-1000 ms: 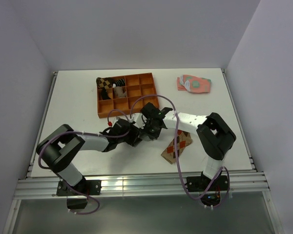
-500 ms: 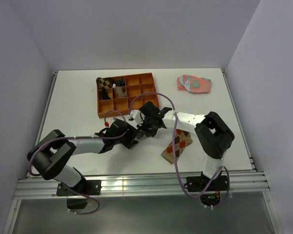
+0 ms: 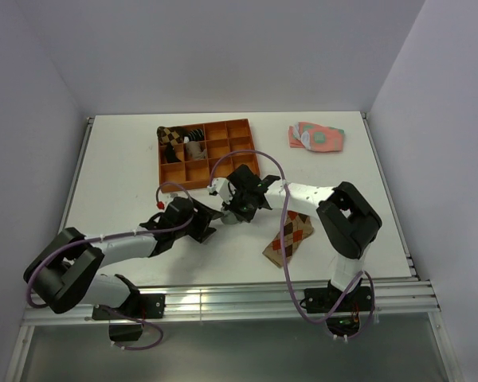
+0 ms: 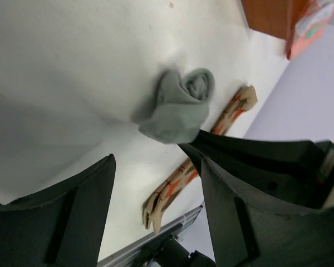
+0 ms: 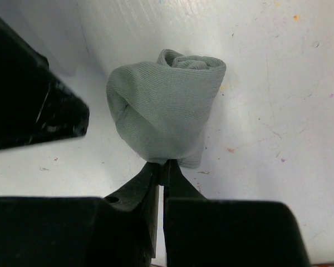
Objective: Roll the socks
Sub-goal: Pick up the sock at the center of the board.
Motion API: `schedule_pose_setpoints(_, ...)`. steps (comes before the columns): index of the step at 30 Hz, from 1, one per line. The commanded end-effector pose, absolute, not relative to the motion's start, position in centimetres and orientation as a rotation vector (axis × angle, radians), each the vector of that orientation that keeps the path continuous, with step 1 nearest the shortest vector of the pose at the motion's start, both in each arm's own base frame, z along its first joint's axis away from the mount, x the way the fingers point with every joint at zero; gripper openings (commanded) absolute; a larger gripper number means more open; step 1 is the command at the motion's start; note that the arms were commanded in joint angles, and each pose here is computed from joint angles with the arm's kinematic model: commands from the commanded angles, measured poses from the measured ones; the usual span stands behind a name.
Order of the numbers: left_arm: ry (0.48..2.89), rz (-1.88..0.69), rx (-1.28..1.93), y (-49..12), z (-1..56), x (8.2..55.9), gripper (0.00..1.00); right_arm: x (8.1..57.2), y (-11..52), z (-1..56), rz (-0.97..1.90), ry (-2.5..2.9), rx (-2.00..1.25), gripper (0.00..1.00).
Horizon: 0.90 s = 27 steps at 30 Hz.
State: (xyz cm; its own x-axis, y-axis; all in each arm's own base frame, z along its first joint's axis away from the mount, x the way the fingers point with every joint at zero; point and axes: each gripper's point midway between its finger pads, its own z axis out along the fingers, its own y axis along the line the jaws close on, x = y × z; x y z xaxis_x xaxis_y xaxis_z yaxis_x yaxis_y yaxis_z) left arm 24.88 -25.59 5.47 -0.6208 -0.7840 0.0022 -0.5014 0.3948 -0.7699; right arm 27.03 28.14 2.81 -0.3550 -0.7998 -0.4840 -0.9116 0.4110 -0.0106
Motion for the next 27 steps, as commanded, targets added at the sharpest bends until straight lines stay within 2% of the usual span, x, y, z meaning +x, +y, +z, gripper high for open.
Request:
schedule_pose_setpoints(1, 2.195, -1.164, -1.127, -26.7, 8.0, 25.8, 0.68, 28.5, 29.1, 4.0, 0.371, 2.226, -1.409, 0.00)
schedule_pose_setpoints(22, 2.203, -1.210, -1.212, -31.1, 6.2, 28.0, 0.66, 28.0, 28.9, 3.9, 0.386, 2.223, -1.422, 0.00)
schedule_pose_setpoints(27, 2.266, -1.095, -1.161, -31.1, 5.5, 28.6, 0.66, 27.6, 29.3, 4.3, 0.421, 2.222, -1.431, 0.00)
